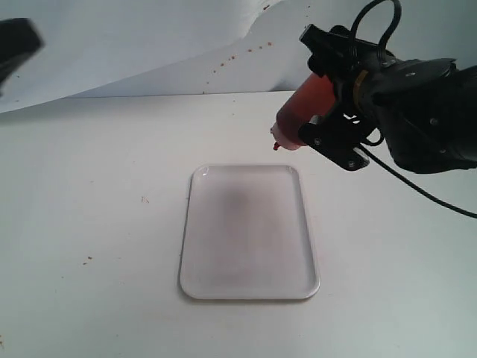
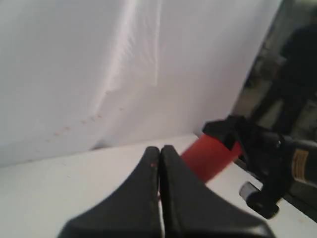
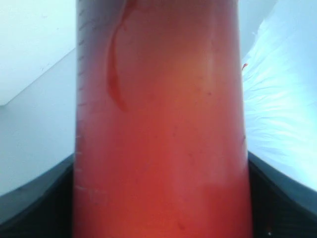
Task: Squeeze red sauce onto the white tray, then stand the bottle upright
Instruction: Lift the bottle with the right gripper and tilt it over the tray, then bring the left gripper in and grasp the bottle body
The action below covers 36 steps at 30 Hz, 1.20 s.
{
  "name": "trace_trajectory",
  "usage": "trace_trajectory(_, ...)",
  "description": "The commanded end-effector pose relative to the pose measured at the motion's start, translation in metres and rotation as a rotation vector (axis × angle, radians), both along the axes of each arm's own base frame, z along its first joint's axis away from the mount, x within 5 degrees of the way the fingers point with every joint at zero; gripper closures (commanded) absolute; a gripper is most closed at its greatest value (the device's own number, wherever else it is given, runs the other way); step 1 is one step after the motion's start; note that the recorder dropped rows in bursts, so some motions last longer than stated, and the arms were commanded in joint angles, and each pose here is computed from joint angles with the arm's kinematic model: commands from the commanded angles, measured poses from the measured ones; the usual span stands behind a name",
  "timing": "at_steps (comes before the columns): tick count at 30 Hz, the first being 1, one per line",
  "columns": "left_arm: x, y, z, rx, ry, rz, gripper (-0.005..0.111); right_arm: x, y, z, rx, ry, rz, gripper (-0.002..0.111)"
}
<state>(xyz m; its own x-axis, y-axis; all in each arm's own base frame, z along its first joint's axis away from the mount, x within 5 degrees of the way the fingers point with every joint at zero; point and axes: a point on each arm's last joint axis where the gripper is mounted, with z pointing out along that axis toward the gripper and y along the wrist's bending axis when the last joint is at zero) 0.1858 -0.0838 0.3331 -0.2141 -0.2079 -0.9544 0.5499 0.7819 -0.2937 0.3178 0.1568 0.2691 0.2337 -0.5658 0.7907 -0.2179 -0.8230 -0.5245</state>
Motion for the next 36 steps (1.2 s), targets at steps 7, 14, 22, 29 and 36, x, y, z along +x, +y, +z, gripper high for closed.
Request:
trace_trajectory(7, 0.097, -0.068, -0.042, 0.245, 0.229, -0.627, 0.107, -0.009, 0.014, 0.008, -0.009, -0.029, 0.041, 0.108)
trace_trajectory(14, 0.115, -0.064, -0.058, 0.349, 0.185, -0.525, 0.101, -0.024, 0.038, 0.008, -0.01, -0.033, 0.117, 0.108)
trace_trajectory(22, 0.114, -0.063, -0.063, 0.371, 0.178, -0.534, 0.051, -0.036, 0.053, 0.01, -0.018, -0.048, 0.148, 0.108)
trace_trajectory(29, 0.111, -0.058, -0.093, 0.497, 0.156, -0.533, 0.015, -0.045, 0.06, 0.013, -0.03, -0.084, 0.127, 0.108)
trace_trajectory(36, 0.112, -0.073, -0.117, 0.602, 0.088, -0.643, 0.016, -0.053, 0.066, 0.011, -0.008, -0.068, 0.109, 0.108)
